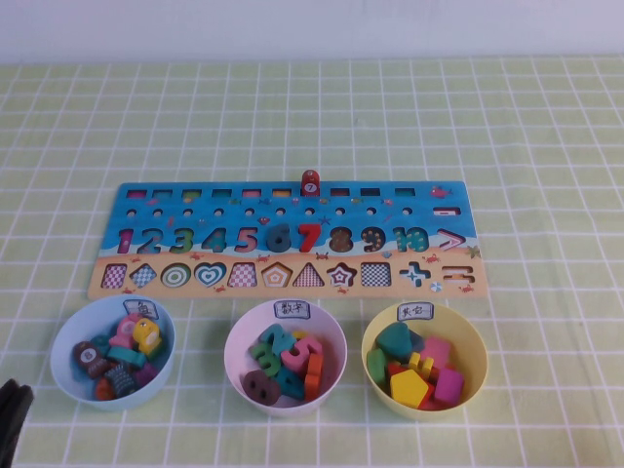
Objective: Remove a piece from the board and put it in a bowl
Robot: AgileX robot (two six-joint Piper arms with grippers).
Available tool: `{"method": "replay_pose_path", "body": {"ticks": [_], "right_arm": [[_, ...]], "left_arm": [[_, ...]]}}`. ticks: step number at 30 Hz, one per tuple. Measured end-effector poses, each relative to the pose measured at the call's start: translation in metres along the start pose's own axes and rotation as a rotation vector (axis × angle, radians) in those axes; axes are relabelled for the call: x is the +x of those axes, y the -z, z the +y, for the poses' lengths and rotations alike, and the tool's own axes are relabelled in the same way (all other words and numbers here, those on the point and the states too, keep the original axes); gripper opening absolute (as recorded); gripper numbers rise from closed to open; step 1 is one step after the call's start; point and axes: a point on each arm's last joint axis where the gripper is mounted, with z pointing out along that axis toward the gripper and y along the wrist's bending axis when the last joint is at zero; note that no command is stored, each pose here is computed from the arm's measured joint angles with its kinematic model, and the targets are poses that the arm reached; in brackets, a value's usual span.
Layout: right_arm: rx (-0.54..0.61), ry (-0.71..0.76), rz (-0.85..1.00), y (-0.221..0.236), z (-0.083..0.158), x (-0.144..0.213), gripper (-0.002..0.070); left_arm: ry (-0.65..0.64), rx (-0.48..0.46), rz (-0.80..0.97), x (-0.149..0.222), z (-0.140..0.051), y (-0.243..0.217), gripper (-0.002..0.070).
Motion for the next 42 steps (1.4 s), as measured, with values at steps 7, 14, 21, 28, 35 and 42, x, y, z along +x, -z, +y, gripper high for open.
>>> {"method": "replay_pose_path", "body": {"ticks": [7,14,21,28,35,42], "right_arm": [[0.0,0.0,0.0,0.0,0.0,0.0,-0.0018],[0.0,0.0,0.0,0.0,0.0,0.0,-0.0018],[0.0,0.0,0.0,0.0,0.0,0.0,-0.0018],[0.0,0.0,0.0,0.0,0.0,0.0,-0.0018],[0.0,0.0,0.0,0.0,0.0,0.0,-0.0018],[0.0,0.0,0.0,0.0,0.0,0.0,-0.0018]], "left_arm": [[0.027,-0.141,0.177,0.022,0.006,0.002,-0.0003],[0.077,-0.129,0.339,0.037,0.003,0.006,-0.0003],[0.082,-0.127,0.346,0.038,0.003,0.006,-0.0003],[0.087,-0.15,0.349,0.038,0.004,0.006,-0.0004],[0.096,-0.205,0.358,0.038,0.007,0.007,-0.0004],[0.099,-0.225,0.36,0.039,0.008,0.007,-0.0004]]}}
